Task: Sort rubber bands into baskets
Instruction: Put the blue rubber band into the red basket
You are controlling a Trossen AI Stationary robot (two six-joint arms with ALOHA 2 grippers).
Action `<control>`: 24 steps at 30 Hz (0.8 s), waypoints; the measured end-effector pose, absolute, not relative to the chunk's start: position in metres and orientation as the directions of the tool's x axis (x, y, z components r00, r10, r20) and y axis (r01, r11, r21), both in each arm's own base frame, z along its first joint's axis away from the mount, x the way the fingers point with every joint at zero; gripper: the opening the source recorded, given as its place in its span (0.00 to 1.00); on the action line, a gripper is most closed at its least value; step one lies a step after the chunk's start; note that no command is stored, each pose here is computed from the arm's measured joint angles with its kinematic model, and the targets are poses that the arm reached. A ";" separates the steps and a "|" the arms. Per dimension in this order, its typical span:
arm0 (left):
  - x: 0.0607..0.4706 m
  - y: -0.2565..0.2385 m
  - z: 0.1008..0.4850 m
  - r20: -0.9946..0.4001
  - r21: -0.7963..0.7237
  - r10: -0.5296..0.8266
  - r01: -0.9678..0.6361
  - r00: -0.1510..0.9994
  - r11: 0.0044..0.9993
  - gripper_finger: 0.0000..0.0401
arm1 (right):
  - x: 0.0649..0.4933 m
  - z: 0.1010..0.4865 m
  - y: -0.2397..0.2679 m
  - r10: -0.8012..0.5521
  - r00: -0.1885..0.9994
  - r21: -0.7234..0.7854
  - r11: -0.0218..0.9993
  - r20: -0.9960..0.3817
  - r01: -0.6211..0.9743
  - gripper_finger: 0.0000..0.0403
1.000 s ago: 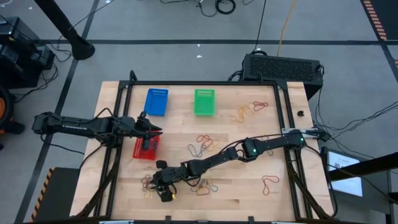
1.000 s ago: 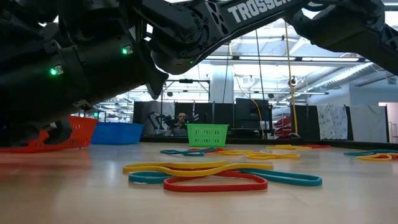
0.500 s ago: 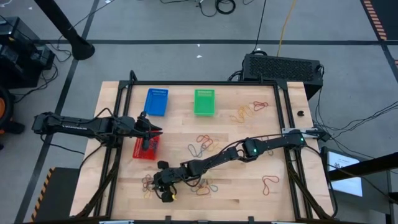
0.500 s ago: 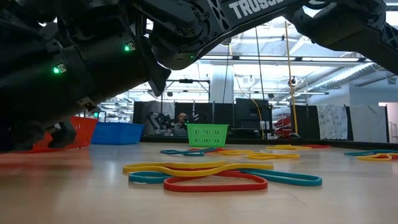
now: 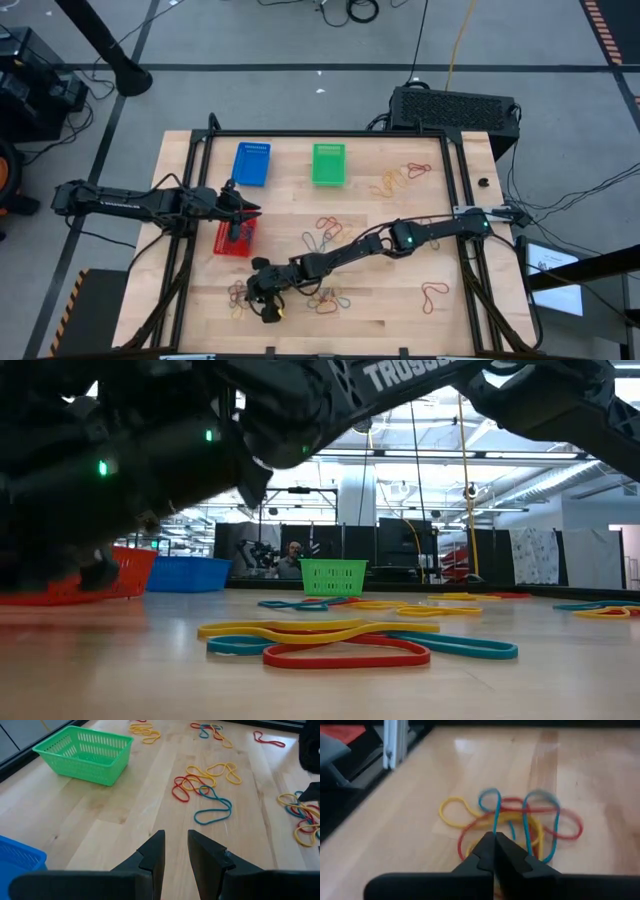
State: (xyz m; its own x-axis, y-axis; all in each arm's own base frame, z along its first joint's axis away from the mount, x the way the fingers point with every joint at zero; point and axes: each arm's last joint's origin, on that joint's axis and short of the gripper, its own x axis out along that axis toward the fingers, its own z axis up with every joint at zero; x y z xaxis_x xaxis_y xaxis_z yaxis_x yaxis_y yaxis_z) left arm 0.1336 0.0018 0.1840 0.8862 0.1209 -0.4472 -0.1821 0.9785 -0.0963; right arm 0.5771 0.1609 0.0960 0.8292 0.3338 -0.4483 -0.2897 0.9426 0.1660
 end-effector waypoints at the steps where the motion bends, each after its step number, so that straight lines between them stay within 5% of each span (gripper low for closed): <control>1: 0.134 0.002 0.184 -0.449 -0.096 0.121 -0.182 0.886 0.979 0.22 | 0.577 0.102 0.160 0.333 0.834 0.166 0.943 -0.440 -0.289 0.00; 15: 0.132 0.002 0.182 -0.474 -0.090 0.121 -0.185 0.872 0.979 0.22 | 0.571 0.195 0.165 0.279 0.929 0.055 0.960 -0.244 -0.274 0.00; 24: 0.132 0.002 0.182 -0.473 -0.091 0.121 -0.185 0.873 0.979 0.22 | 0.565 0.220 0.176 0.234 0.960 -0.022 0.971 -0.156 -0.240 0.00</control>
State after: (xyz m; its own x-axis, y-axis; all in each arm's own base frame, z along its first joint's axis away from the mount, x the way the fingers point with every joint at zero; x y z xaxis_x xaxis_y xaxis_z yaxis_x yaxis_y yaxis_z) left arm 0.1323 0.0018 0.1816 0.8727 0.1210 -0.4730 -0.1848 0.9786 -0.0905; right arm 0.5652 0.1756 0.2201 0.9597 0.2337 -0.1560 -0.2399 0.9705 -0.0222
